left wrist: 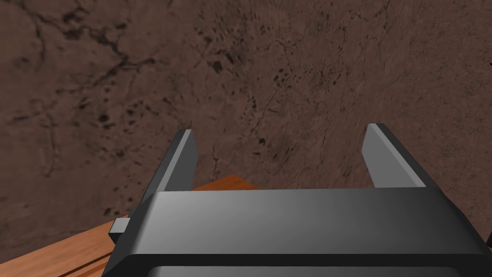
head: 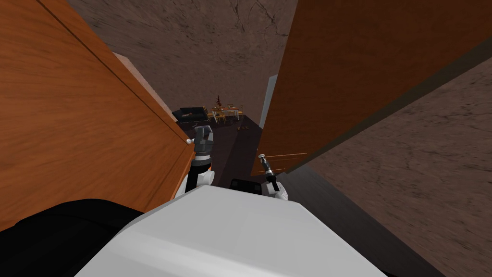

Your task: Push the door open

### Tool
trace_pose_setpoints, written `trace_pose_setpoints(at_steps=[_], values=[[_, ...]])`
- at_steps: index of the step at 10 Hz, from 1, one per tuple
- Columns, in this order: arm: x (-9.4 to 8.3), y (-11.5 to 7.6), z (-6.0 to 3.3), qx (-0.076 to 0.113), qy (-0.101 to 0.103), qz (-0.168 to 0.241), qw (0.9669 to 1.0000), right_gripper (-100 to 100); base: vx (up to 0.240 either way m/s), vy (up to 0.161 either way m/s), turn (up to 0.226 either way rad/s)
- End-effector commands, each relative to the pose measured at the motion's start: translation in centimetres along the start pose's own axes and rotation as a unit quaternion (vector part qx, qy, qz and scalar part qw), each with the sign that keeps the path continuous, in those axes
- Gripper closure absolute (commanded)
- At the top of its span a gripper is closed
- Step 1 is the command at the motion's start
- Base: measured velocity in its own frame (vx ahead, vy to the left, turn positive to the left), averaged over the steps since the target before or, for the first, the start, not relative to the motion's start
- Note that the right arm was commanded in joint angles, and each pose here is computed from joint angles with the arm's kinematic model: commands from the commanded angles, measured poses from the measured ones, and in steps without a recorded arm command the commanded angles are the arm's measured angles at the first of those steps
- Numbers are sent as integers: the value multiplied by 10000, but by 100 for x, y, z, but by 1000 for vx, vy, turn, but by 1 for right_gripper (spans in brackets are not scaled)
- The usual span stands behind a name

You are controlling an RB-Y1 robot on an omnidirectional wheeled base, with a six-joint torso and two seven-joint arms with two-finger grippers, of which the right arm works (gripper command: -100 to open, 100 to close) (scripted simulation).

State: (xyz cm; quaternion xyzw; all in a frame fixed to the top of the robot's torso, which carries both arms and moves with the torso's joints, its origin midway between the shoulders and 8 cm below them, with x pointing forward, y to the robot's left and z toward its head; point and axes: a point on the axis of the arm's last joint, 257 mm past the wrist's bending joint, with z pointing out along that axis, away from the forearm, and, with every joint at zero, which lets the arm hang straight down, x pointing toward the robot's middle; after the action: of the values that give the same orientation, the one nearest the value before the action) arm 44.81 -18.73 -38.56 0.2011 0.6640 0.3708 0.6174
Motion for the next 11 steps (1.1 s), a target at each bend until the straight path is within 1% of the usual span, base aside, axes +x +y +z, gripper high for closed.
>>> trace_pose_setpoints(at_steps=[1, 2, 3, 4, 5, 6, 8, 9, 10, 11], values=[[-70, -8, 32, 4, -78, 298, 9995, 100, 38, 20, -10], [-70, -8, 32, 4, -78, 341, 9994, 100, 34, 18, -4], [-88, -17, 41, 16, -112, 585, 9982, 100, 34, 17, -7], [-88, -17, 41, 16, -112, 603, 9981, 100, 29, 16, -2], [-105, -26, 49, 27, -148, 853, 9962, 100, 36, 20, -5], [-105, -26, 49, 27, -148, 865, 9961, 100, 34, 20, -9], [-141, -47, 66, 49, -221, 1302, 9912, 100, 44, 22, -11], [-141, -47, 66, 47, -221, 1392, 9900, 100, 46, 22, -3], [-158, -57, 74, 57, -260, 1618, 9865, 100, 40, 20, -7], [-158, -57, 74, 56, -260, 1658, 9858, 100, 36, 19, -6]])
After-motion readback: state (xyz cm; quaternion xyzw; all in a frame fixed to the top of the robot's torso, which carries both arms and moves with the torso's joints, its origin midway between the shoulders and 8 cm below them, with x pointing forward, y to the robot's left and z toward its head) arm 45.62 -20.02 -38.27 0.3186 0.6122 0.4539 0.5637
